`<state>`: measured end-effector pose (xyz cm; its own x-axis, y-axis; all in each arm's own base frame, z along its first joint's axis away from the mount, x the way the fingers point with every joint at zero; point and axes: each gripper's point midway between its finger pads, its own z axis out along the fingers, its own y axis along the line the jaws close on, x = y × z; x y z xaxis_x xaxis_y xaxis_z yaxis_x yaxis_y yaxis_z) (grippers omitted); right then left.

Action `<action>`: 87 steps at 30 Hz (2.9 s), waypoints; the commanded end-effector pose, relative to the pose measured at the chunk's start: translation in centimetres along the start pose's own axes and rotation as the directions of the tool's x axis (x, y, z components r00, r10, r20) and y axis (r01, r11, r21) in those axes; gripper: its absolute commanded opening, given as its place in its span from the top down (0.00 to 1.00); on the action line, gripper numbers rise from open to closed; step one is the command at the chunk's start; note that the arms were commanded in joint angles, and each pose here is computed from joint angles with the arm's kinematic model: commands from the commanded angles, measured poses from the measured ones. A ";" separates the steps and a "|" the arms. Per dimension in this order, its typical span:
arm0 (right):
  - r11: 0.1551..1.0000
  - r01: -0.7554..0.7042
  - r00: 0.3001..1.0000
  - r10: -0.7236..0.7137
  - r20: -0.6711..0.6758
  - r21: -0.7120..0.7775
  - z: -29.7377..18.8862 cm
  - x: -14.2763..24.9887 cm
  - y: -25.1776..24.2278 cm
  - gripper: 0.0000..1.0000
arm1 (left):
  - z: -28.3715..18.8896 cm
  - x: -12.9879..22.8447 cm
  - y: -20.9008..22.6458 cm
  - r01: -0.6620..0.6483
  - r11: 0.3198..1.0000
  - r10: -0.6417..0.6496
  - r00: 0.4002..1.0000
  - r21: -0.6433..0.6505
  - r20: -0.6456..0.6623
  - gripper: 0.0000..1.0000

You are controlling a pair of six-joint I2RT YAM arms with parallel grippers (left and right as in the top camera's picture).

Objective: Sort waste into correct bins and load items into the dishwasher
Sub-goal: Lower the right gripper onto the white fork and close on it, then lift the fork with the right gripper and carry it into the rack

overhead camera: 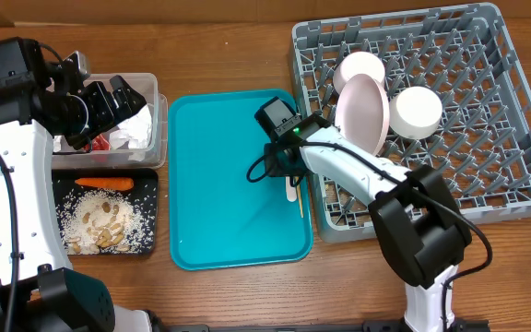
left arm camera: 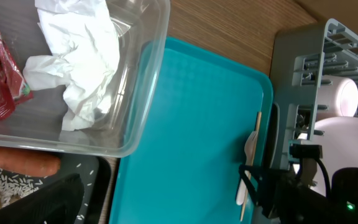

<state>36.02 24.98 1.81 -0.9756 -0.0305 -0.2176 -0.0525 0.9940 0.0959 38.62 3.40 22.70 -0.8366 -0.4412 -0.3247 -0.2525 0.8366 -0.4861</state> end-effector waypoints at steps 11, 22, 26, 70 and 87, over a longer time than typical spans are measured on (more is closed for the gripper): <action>1.000 -0.005 1.000 0.005 0.011 0.006 2.1 -0.3 1.0 0.70 | -1.3 -0.6 -0.7 -0.013 1.000 0.013 0.999 0.003 0.042 0.00; 1.000 -0.004 1.000 0.004 0.002 0.001 2.1 -0.1 1.1 0.83 | -1.3 -0.6 -0.7 -0.013 1.000 0.013 0.999 0.003 0.042 0.00; 1.000 -0.004 1.000 0.004 0.001 0.001 2.1 -0.1 1.1 0.87 | -1.3 -0.6 -0.7 -0.013 1.000 0.013 0.999 0.003 0.042 0.00; 0.988 0.055 0.986 -0.031 0.164 -0.147 -19.4 -6.1 -2.7 0.96 | -1.3 -0.6 -0.7 -0.013 1.000 0.013 0.999 0.003 0.042 0.00; 0.989 -0.146 0.971 0.140 0.191 0.014 -23.5 -5.3 -18.8 0.96 | -1.3 -0.6 -0.7 -0.013 1.000 0.013 0.999 0.003 0.042 0.00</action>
<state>37.57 5.00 25.03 -0.8992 0.1779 -0.3997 0.1239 0.9798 0.1572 38.62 3.46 22.67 -0.8363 -0.4414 -0.3252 -0.2542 0.8377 -0.4834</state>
